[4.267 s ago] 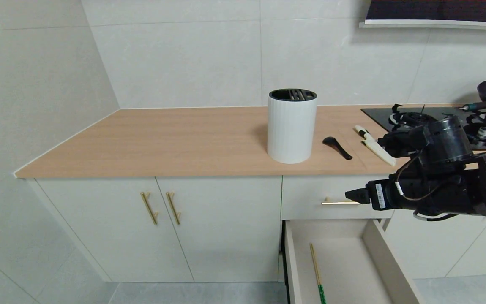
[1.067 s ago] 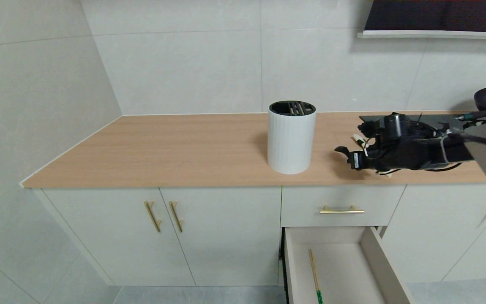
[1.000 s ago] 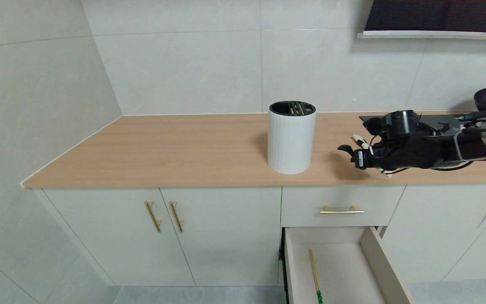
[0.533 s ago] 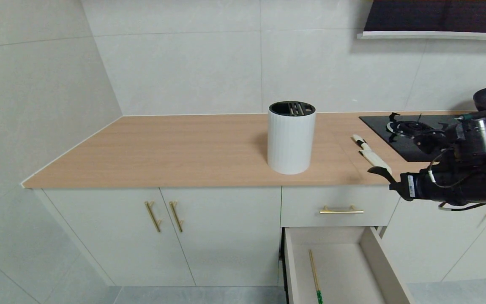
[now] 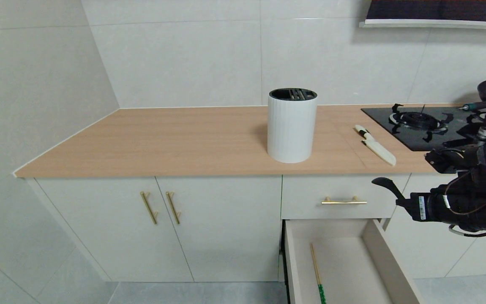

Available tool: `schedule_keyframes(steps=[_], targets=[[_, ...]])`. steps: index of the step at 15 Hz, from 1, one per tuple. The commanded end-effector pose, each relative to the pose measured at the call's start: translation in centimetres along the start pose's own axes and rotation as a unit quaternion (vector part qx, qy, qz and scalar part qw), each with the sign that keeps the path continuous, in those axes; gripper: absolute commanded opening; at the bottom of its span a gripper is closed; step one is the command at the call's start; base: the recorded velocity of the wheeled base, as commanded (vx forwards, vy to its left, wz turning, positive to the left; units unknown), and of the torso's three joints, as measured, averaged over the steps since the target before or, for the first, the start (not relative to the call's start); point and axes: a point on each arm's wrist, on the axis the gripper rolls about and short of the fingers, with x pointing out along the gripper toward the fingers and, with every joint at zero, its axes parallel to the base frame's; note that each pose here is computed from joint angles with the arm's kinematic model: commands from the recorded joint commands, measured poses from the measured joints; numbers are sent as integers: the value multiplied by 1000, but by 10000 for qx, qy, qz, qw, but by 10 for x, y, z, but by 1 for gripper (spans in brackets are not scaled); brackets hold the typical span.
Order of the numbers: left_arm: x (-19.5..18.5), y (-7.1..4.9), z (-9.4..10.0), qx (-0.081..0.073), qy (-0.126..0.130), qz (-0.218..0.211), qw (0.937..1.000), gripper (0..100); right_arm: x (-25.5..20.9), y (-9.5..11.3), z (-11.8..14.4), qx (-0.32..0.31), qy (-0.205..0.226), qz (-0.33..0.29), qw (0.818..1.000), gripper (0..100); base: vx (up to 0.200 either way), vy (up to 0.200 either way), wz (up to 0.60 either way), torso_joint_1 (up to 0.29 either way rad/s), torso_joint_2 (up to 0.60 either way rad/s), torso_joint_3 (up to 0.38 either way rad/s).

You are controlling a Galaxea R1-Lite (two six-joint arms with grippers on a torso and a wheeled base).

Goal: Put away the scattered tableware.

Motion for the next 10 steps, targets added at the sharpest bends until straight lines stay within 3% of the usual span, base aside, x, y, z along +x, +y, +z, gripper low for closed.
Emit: schedule_keyframes(steps=[1, 10], targets=[[0, 0, 0, -1, 3, 14, 10000, 100, 3, 0, -2, 2, 50, 1, 10000, 0, 0, 0, 0, -188, 496, 295], [0, 0, 0, -1, -5, -1, 10000, 100, 21, 1, -13, -6, 405, 8, 9992, 0, 0, 0, 0, -166, 481, 317]])
